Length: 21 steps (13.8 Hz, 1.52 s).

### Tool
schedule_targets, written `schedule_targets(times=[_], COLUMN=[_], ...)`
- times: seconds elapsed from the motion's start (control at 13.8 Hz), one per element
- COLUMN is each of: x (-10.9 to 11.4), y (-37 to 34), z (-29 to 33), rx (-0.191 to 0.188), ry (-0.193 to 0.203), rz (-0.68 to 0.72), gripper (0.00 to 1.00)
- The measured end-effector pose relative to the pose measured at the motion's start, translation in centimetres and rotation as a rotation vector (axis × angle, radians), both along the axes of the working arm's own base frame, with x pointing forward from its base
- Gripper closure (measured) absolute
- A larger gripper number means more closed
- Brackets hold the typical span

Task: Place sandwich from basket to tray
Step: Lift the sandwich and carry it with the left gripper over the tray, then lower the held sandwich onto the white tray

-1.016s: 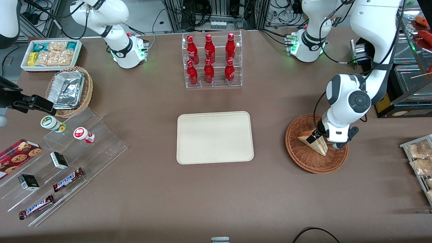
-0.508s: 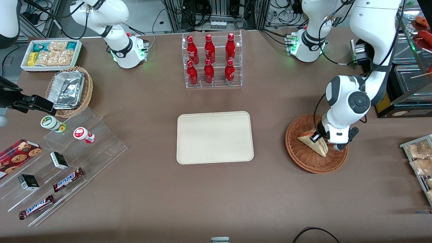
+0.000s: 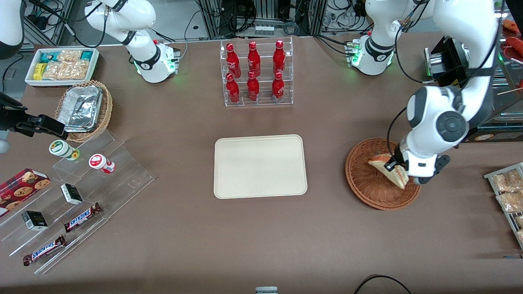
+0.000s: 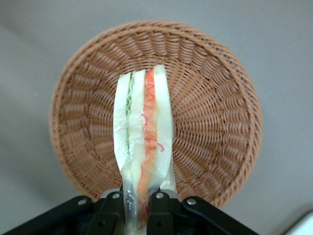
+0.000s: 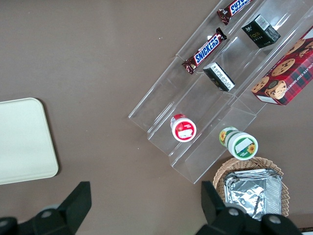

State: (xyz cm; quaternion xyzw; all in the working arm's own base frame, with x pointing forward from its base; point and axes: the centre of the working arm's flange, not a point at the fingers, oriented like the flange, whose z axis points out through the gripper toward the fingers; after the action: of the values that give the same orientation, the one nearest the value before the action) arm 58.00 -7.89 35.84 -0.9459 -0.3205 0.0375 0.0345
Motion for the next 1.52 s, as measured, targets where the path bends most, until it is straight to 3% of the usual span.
schedule_targets(times=[0.29,0.51,1.02,1.31,1.52], x=[1.5,1.4,-0.8,-3.4,-5.7], y=[-2.9,-10.2,-29.5,-38.1,-42.7], z=[7.3,9.5,5.5,2.3,-1.5], rx=[-0.015,-0.050,-0.121,-0.149,-0.129], ry=[0.001,-0.024,-0.003,0.011,-0.004], rz=[-0.142,-0.280,-0.530,-0.634,-0.715], gripper=[0.85,0.85,0.85,0.85,0.85])
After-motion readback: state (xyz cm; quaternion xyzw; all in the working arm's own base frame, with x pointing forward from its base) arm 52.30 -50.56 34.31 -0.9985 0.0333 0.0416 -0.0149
